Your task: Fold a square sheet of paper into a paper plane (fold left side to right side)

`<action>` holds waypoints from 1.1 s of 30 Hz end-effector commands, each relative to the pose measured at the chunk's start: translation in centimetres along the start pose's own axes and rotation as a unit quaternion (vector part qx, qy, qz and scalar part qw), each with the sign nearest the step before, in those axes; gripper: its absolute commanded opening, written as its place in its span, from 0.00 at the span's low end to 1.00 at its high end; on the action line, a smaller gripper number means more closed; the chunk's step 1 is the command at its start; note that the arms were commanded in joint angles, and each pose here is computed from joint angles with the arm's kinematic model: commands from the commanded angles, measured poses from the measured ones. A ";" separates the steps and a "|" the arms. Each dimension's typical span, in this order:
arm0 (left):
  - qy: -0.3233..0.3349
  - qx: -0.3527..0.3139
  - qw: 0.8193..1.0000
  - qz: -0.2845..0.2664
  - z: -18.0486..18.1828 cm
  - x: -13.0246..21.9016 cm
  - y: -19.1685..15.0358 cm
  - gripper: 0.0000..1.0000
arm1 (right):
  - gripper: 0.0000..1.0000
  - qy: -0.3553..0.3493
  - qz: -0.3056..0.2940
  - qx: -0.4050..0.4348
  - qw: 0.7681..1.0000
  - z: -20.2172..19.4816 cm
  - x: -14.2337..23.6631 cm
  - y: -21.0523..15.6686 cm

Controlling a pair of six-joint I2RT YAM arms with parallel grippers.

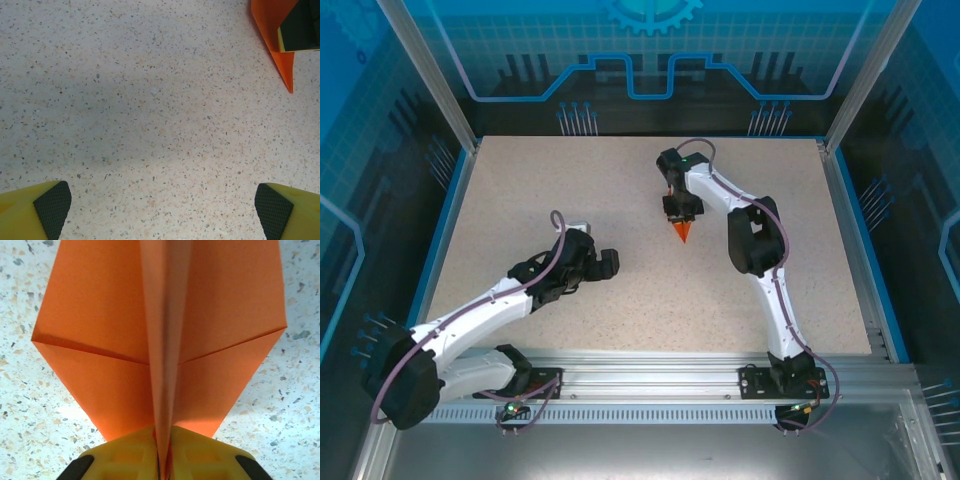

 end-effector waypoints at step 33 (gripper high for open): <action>0.106 0.077 0.976 -0.173 6.0 5.6 7.1 0.99 | 0.98 0.026 -0.283 0.046 0.958 -6.1 20.7 -9.7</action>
Point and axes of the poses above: each hand's point on the last joint's axis, 136 mm out from that joint toward the fingers, its own x axis back along the fingers, its own z axis along the line the jaws close on, y = z × x, the point moved 3 cm from there along x, back along the fingers
